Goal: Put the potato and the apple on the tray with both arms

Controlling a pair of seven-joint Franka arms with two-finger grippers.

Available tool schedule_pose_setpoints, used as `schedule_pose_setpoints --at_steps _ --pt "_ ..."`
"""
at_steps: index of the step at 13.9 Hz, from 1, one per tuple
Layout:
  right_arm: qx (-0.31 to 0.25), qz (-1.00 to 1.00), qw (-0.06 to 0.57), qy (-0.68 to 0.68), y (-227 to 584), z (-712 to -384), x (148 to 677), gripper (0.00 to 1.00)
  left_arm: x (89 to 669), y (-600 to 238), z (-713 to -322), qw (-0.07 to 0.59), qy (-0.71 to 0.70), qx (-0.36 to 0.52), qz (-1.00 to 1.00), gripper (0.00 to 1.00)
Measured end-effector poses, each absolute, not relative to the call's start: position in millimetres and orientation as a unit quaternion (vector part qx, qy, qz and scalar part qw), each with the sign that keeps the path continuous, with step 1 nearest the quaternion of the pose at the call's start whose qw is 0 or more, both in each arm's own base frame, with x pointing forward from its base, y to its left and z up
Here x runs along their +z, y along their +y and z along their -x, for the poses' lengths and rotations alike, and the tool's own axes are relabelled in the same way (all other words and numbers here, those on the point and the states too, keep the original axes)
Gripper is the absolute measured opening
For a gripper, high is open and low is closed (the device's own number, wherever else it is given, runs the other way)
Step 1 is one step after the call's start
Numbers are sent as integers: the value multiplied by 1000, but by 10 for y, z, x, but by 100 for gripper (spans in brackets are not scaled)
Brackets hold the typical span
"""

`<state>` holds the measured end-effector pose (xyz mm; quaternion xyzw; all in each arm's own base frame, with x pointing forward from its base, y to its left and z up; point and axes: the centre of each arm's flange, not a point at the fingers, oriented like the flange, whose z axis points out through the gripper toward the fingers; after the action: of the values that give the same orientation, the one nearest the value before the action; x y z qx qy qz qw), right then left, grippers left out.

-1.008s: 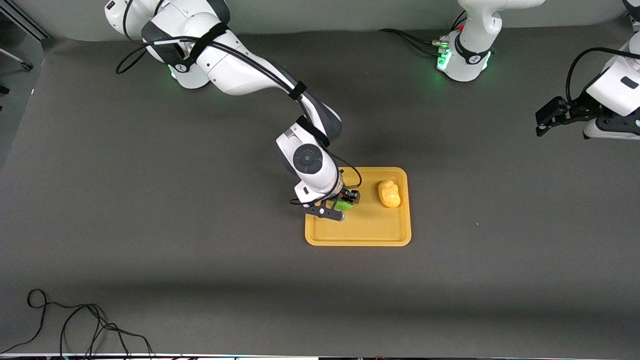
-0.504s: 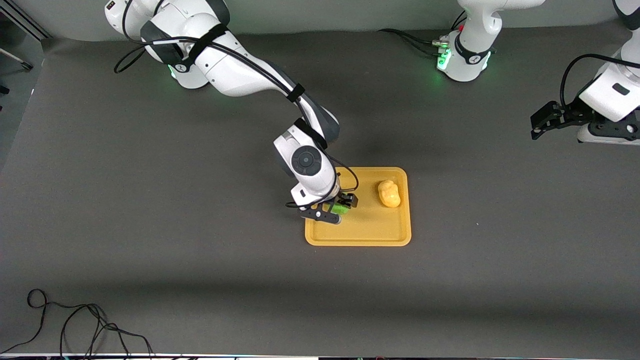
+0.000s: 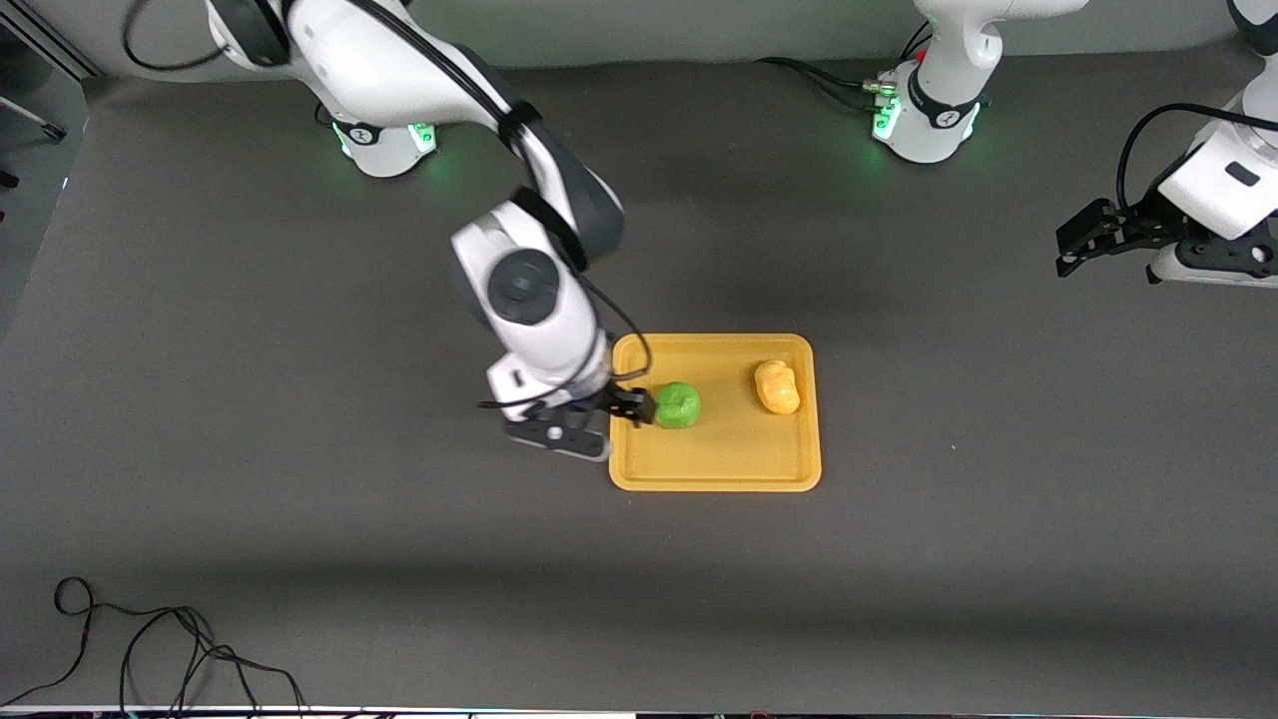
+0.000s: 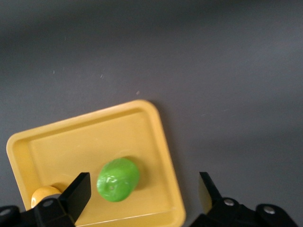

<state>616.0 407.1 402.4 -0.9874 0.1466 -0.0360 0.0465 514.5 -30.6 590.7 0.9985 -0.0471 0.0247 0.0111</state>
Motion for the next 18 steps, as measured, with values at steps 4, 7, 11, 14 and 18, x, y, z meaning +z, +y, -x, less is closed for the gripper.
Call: schedule_pose_setpoints --at_steps 4,7,11,14,18 --pt "-17 996 3 85 2783 -6222 4522 100 5900 -294 -5145 12 -46 24 -999 100" --pt "6 996 1 91 2178 -6163 4902 100 5891 -290 -5143 12 -46 23 -999 100" --pt "8 996 -8 83 1706 -5924 5577 100 5867 -286 -5137 12 -45 19 -999 100" --pt "-3 995 -2 100 1303 -5696 6080 100 5869 -284 -5127 12 -45 17 -999 100" --pt "-13 995 -5 98 818 -5439 6368 100 5874 -281 -5121 12 -45 17 -999 100"
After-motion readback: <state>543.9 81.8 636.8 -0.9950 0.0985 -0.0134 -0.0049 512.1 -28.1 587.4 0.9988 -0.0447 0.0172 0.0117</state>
